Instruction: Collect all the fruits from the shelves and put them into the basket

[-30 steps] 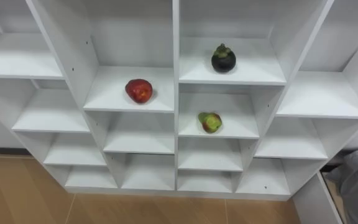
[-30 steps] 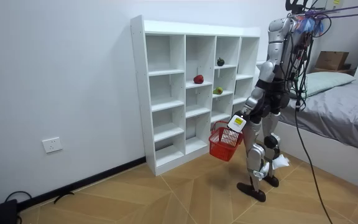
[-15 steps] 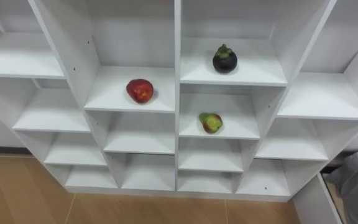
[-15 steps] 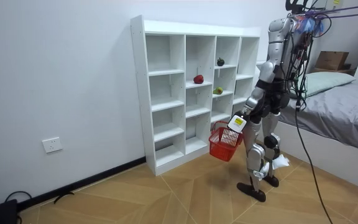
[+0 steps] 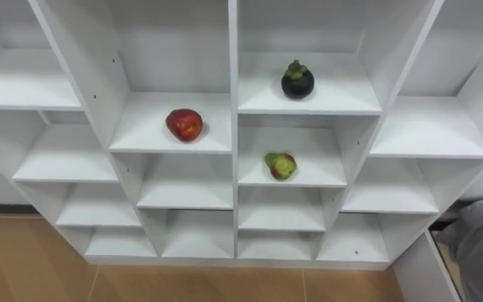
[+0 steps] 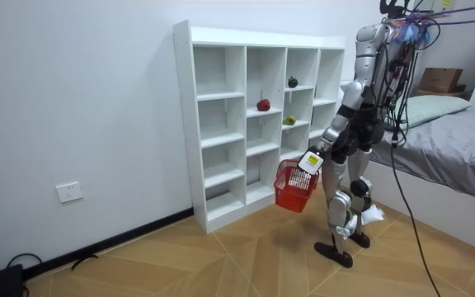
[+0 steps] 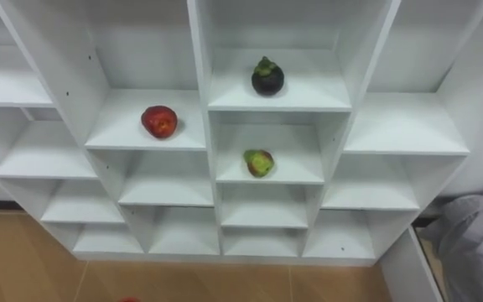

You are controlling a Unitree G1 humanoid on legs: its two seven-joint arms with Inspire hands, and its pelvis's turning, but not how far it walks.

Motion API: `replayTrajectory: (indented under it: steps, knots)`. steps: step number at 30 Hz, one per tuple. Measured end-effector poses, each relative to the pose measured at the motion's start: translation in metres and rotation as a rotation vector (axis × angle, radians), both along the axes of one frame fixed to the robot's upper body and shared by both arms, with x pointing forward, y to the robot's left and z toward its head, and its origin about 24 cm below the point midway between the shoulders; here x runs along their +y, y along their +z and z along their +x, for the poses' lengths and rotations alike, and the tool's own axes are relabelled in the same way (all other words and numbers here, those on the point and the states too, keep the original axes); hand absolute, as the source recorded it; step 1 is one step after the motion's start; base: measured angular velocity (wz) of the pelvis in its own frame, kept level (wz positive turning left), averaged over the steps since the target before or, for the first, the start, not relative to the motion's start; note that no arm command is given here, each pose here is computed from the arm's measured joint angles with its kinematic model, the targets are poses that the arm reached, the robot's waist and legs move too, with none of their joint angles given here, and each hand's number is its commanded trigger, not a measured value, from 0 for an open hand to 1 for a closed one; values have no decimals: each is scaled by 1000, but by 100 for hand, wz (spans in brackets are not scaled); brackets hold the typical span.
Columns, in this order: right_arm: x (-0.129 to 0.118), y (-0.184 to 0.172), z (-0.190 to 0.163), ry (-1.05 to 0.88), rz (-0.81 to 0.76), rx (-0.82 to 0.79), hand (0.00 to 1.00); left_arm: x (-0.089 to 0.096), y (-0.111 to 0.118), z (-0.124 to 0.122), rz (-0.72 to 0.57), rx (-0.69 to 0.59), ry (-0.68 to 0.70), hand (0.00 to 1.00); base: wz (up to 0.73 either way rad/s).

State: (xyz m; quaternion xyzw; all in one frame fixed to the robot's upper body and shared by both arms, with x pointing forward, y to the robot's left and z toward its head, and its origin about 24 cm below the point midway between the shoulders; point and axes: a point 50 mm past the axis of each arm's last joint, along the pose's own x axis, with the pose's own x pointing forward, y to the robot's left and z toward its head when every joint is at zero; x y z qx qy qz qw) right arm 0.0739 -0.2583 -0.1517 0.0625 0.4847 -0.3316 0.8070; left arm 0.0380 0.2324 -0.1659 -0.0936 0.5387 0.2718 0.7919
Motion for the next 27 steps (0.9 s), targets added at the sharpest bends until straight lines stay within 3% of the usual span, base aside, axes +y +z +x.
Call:
replayTrajectory:
  steps: [4,6,11,19,27]
  knots:
    - [-16,34,43,9,-181,-200,0,10,2,-3,24,1,25,100,-5]
    - [-16,68,77,100,-331,-350,0,13,3,-2,27,-3,20,100,-8]
    - [-17,121,113,196,-574,-560,0,15,4,-1,37,0,0,100,4]
    - [-9,174,140,178,-663,-796,0,13,3,-2,26,17,-13,100,-6]
    - [17,204,156,325,-753,-930,0,10,2,-8,9,30,-46,100,3]
